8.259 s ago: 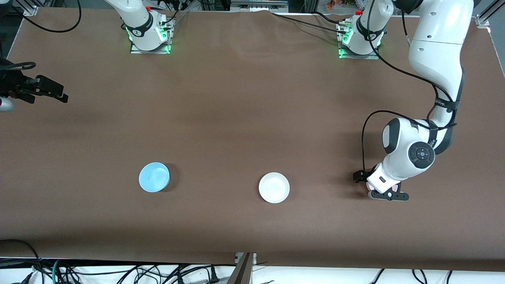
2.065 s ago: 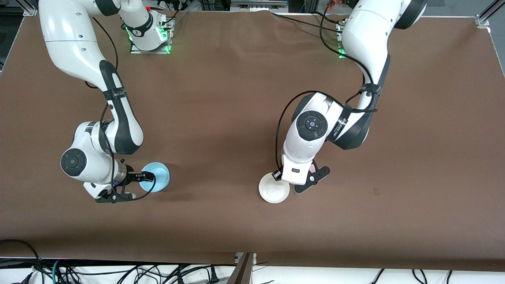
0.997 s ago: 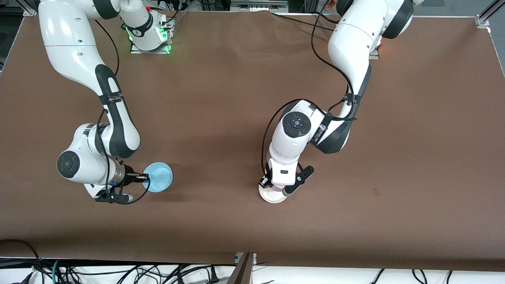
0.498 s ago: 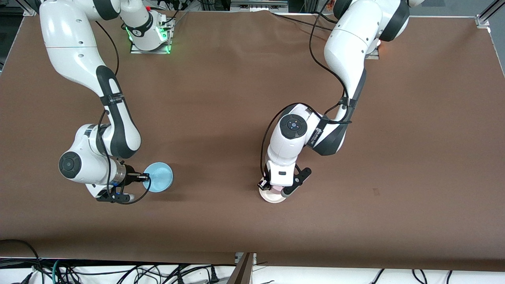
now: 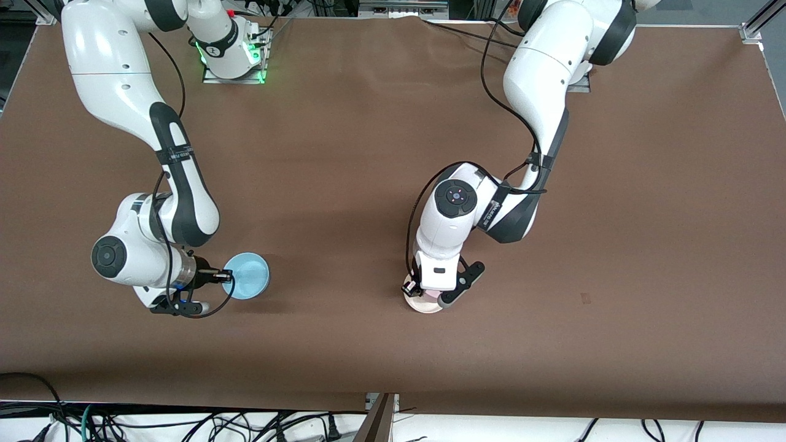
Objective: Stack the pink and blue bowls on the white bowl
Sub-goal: 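Open the left gripper to release the pink bowl on the white bowl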
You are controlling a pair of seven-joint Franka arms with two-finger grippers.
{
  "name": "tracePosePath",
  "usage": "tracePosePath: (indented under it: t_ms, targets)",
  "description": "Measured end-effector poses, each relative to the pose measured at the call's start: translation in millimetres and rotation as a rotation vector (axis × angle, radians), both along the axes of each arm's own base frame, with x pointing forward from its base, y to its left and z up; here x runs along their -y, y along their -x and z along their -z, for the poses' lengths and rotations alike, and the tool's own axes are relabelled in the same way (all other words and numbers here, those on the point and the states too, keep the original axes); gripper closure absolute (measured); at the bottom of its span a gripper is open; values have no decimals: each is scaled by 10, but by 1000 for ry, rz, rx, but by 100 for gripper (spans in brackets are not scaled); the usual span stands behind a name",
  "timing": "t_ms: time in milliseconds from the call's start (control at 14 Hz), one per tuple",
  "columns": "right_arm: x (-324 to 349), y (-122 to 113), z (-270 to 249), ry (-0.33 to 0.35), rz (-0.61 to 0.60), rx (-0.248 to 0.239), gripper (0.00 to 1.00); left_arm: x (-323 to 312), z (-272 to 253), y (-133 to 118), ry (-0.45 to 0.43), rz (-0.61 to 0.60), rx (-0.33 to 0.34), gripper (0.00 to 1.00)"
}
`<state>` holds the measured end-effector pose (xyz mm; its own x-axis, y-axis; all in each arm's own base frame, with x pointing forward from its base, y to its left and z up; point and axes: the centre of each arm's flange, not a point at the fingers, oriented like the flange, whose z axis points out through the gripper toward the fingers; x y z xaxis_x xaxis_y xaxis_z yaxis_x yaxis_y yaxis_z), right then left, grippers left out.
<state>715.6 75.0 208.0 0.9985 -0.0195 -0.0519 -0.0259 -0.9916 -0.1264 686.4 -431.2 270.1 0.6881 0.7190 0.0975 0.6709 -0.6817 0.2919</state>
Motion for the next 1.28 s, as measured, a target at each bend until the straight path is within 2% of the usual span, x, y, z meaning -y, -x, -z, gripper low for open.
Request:
tracePosePath:
  t_ms: [285, 427, 498, 570, 997, 1282]
  targets:
    - [-4, -3, -10, -10, 8, 1, 98, 12, -1, 6, -4, -3, 3, 95]
    - [-3, -4, -11, -11, 9, 1, 98, -27, -12, -22, -9, -13, 9, 79]
    - [-3, -5, -12, -11, 9, 1, 98, -37, -17, -30, -10, -16, 11, 67]
    - [-5, -7, -16, -14, 11, 2, 98, -41, -20, -33, -9, -19, 11, 62]
    - [-57, -37, -91, -47, 30, 15, 98, -40, -20, -32, -8, -27, 9, 63]
    - [-313, -68, -298, -82, 33, 21, 98, -61, -2, -13, -33, -28, -28, 63]
